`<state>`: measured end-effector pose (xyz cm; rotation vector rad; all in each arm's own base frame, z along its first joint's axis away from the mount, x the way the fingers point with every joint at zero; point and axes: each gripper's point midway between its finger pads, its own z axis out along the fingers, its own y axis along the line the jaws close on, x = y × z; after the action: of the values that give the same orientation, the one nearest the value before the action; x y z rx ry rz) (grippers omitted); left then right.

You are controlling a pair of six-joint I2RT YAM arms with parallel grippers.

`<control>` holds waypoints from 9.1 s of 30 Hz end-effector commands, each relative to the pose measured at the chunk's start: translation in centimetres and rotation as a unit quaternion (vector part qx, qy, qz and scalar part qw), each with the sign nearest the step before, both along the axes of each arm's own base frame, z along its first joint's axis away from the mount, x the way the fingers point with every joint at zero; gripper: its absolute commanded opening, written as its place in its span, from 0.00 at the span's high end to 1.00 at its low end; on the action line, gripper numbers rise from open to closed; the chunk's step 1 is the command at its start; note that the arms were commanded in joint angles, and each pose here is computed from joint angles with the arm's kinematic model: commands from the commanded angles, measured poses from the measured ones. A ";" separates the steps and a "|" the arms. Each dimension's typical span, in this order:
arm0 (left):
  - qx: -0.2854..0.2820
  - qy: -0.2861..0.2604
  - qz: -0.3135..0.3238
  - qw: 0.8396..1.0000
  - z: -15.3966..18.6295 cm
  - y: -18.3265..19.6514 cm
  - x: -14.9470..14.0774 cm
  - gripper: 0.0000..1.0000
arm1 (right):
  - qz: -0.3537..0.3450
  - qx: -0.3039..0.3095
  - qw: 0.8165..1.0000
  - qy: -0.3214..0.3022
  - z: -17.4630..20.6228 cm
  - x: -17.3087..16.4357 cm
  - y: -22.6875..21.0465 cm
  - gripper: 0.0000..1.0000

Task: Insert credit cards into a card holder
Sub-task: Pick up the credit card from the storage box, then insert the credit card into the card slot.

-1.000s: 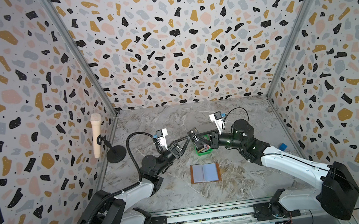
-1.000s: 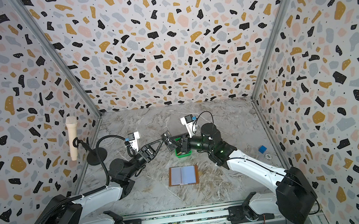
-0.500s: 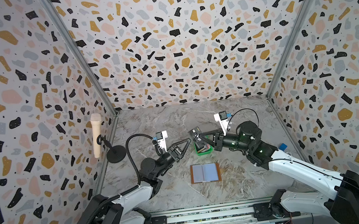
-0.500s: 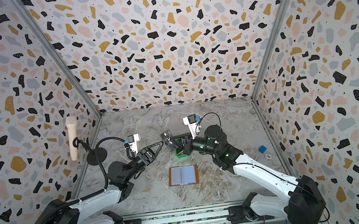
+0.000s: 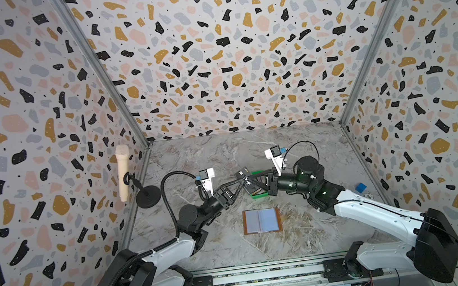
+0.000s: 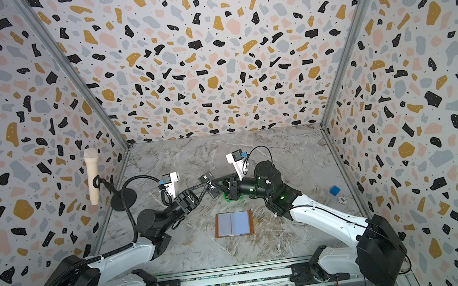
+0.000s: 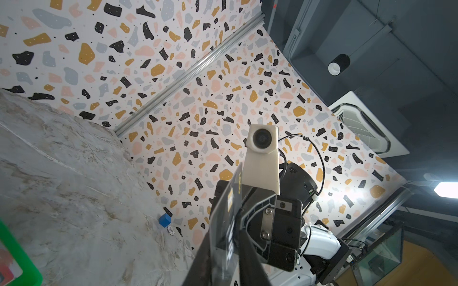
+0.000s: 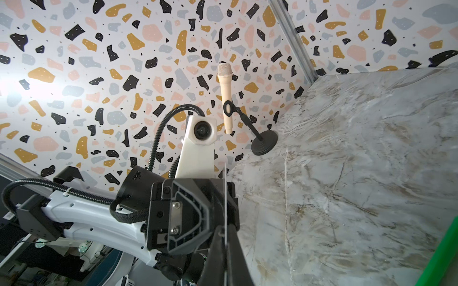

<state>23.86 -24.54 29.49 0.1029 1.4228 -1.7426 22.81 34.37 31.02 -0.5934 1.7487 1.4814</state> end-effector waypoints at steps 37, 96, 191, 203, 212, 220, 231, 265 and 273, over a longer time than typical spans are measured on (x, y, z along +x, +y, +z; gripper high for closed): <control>0.138 -0.003 -0.097 0.986 -5.5 -2.0 -4.1 1.00 | 0.192 -0.084 0.977 0.033 -6.3 -4.5 -2.7 0.71; 0.375 0.254 0.000 0.891 -26.9 0.0 -4.4 1.00 | -0.096 -0.152 0.953 0.243 -22.3 -1.3 -6.4 1.00; 0.382 0.260 0.006 0.887 -27.0 0.0 -4.0 1.00 | -0.048 -0.162 0.920 0.353 -26.1 -3.1 -5.4 1.00; 0.385 0.261 0.003 0.885 -27.2 -0.1 -4.0 1.00 | -0.027 -0.165 0.914 0.371 -26.9 -3.3 -4.9 1.00; 0.388 0.264 0.003 0.883 -27.5 0.1 -4.1 1.00 | -0.014 -0.164 0.914 0.371 -27.0 -3.5 -4.5 1.00; 0.388 0.272 0.022 0.880 -27.7 1.1 -3.8 1.00 | 0.000 -0.167 0.919 0.357 -26.6 -3.5 -4.3 1.00; 0.397 0.265 0.054 0.877 -26.9 2.6 -2.9 1.00 | 0.005 -0.174 0.919 0.353 -27.0 -3.5 -4.2 1.00; 0.400 0.286 0.015 0.870 -28.7 1.6 -4.4 1.00 | 0.009 -0.227 0.914 0.336 -28.3 -2.4 -2.0 1.00; 0.399 0.279 0.013 0.873 -28.3 1.4 -4.4 1.00 | -0.010 -0.240 0.916 0.320 -27.8 -2.3 -2.2 0.70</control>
<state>20.85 -23.32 2.17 -0.0023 2.4381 -1.0789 20.32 33.01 3.32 -0.3484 2.6536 1.4051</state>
